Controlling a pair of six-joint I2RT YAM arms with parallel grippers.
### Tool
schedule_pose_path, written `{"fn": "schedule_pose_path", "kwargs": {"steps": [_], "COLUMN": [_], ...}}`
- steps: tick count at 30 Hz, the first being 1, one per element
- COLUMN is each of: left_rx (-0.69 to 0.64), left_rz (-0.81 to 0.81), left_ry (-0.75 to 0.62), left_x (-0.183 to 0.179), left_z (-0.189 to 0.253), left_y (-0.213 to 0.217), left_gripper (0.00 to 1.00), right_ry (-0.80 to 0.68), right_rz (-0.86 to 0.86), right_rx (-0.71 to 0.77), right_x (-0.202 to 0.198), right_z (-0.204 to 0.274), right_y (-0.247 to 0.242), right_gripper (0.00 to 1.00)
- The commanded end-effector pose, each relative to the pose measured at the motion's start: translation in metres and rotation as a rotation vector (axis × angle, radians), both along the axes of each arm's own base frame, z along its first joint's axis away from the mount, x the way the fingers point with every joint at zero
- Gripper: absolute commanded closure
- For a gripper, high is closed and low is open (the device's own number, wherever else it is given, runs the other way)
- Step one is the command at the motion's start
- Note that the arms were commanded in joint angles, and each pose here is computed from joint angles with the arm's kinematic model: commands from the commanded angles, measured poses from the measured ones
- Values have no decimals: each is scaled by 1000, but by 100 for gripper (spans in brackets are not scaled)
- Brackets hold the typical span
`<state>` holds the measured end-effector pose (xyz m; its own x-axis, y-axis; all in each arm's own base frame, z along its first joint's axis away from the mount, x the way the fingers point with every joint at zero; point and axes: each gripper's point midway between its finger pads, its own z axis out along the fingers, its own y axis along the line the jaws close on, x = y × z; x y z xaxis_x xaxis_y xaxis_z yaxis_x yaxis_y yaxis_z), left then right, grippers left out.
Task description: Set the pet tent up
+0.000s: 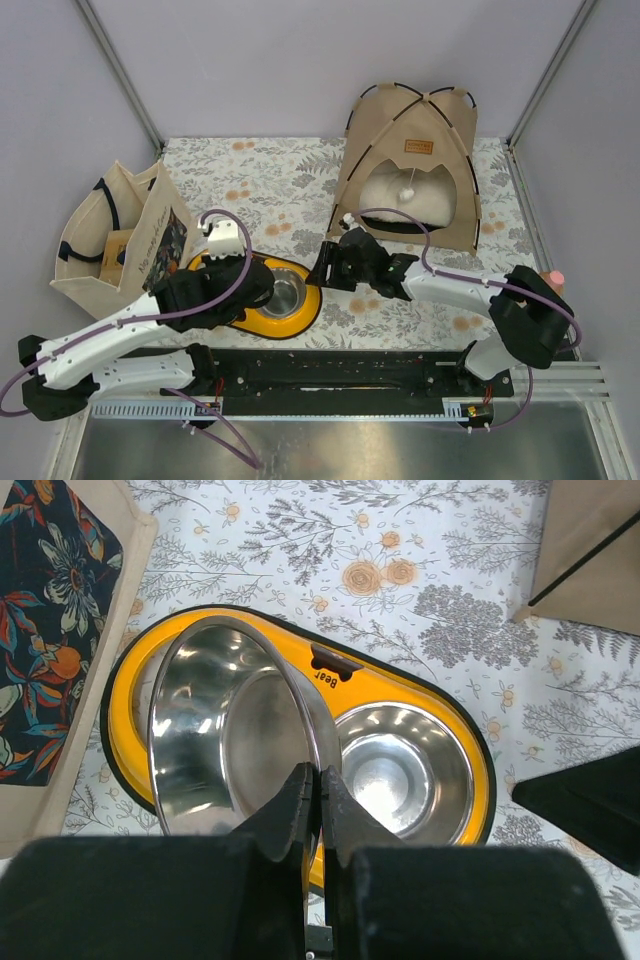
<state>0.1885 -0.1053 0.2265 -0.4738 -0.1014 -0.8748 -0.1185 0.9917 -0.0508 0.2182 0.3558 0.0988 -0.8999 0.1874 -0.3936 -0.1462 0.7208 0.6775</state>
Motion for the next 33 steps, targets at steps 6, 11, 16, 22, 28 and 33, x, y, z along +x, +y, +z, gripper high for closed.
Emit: {"fn": "schedule_pose_path", "kwargs": {"steps": [6, 11, 16, 22, 28, 33], "left_rx": [141, 231, 283, 276, 277, 295], "left_rz": [74, 146, 204, 225, 288, 305], "left_ry": [156, 227, 275, 322, 370, 420], "left_x": [28, 50, 70, 84, 89, 88], "left_z": [-36, -51, -71, -93, -113, -131], "left_y": [12, 20, 28, 30, 45, 49], "left_gripper": [100, 100, 100, 100, 100, 100], "right_ry": [-110, -101, -117, -146, -148, -137], "right_rz": [-1, -5, -17, -34, -39, -44], "right_rx": [-36, -27, -24, -19, -21, -28], "right_x": [-1, -11, -16, -20, -23, -25], "right_z": [18, 11, 13, 18, 16, 10], "right_y": [-18, -29, -40, -52, -58, -61], "right_gripper": [34, 35, 36, 35, 35, 35]}}
